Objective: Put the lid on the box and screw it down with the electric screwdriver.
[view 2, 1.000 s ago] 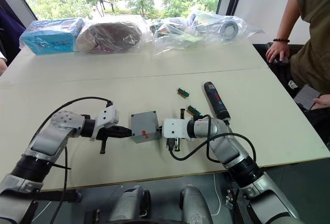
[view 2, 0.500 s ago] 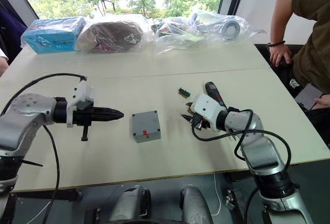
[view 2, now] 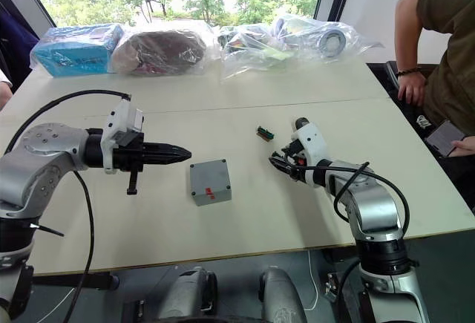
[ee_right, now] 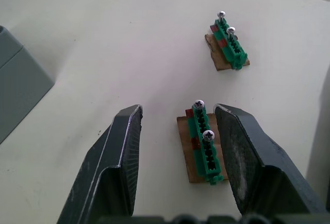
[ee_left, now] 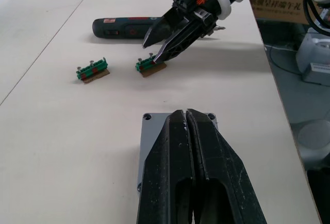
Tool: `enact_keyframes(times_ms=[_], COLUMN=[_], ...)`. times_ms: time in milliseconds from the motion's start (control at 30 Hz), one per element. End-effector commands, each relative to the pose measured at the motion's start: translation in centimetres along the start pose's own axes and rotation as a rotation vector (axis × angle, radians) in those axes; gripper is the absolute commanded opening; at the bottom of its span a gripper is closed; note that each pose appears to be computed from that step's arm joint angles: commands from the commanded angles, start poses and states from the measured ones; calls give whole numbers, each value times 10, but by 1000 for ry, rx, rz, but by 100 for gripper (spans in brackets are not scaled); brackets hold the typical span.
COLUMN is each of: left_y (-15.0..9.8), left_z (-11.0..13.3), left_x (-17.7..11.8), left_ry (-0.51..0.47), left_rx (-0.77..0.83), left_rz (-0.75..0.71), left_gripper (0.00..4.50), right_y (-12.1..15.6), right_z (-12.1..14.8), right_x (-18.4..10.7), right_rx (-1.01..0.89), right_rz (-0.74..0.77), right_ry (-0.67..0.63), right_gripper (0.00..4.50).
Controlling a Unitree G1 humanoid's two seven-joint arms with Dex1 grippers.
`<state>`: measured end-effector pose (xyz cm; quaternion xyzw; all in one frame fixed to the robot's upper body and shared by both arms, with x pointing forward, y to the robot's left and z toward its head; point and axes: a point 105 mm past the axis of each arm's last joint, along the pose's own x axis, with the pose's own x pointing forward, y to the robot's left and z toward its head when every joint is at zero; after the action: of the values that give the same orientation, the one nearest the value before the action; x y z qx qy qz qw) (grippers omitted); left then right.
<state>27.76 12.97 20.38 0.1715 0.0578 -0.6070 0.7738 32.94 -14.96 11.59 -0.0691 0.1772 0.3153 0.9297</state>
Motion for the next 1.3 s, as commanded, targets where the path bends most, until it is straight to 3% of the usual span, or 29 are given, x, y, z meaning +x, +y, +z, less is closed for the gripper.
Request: enact_keyframes(times_ms=[33, 800, 1000, 1300], left_y=[-2, -4, -3, -3], left_z=[10, 8, 7, 6], left_x=[0, 3, 3, 3], left_ry=[-7, -9, -11, -5], left_rx=[52, 53, 49, 46], left_rz=[-3, -1, 1, 8], left_gripper=[0, 0, 0, 0], right_y=[-3, -13, -12, -13], right_z=[9, 5, 9, 13], right_x=[-2, 2, 3, 1], right_rx=[-14, -22, -11, -16], right_rz=[-4, -28, -17, -24], right_ry=[-33, -17, -30, -31], right_gripper=[230, 230, 9, 9])
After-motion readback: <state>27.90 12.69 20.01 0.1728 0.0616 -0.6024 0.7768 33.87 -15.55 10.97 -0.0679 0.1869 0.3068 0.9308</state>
